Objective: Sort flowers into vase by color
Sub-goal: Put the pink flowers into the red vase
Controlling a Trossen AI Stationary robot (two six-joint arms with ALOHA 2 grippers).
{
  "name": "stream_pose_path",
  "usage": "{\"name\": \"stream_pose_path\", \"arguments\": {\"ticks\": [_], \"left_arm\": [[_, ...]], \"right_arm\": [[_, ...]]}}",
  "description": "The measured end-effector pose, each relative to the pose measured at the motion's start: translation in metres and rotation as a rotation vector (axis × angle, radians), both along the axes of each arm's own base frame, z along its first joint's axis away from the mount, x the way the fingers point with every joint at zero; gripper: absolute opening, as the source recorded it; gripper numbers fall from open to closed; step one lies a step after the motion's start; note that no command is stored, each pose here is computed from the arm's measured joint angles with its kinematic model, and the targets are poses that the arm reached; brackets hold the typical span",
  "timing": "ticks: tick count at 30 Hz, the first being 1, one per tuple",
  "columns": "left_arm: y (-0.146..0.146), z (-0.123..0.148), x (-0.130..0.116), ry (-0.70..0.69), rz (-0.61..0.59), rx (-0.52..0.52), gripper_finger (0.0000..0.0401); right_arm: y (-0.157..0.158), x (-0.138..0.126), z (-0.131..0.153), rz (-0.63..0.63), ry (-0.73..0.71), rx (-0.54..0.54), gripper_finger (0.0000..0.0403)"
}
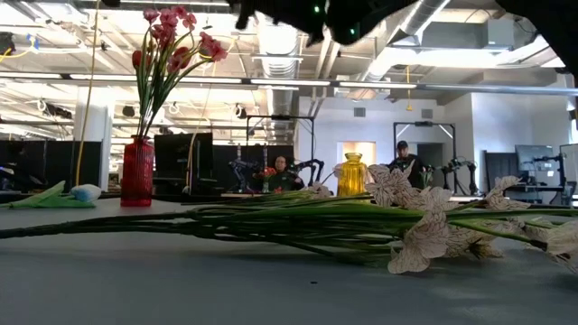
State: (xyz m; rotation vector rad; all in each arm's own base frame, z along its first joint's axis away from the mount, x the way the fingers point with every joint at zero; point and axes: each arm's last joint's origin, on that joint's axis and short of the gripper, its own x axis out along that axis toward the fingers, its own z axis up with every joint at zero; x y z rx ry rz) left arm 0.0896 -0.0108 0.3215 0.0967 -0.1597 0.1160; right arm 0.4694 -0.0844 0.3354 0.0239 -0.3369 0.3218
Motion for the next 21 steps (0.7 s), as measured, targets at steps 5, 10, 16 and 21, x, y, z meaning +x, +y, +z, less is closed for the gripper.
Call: {"name": "stream_pose_path", "arguments": {"ticks": [5, 10, 16, 21], "left_arm": [[-0.001, 0.003, 0.011, -0.016, 0.058, 0.023, 0.0148], [-0.004, 0.004, 0.031, -0.018, 0.115, 0.007, 0.0148], [-0.007, 0.005, 0.047, -0.049, 0.138, 0.002, 0.0148], [-0.008, 0.004, 0.053, -0.043, 0.168, -0.006, 0.0148]], "right_arm": [[0.01, 0.002, -0.014, -0.008, 0.028, 0.01, 0.0036], [0.018, 0.003, -0.016, -0.008, 0.039, -0.012, 0.0036], [0.02, 0.005, -0.02, -0.013, 0.075, -0.024, 0.0036], [0.026, 0.006, -0.021, -0.006, 0.083, -0.037, 0.0036]]}}
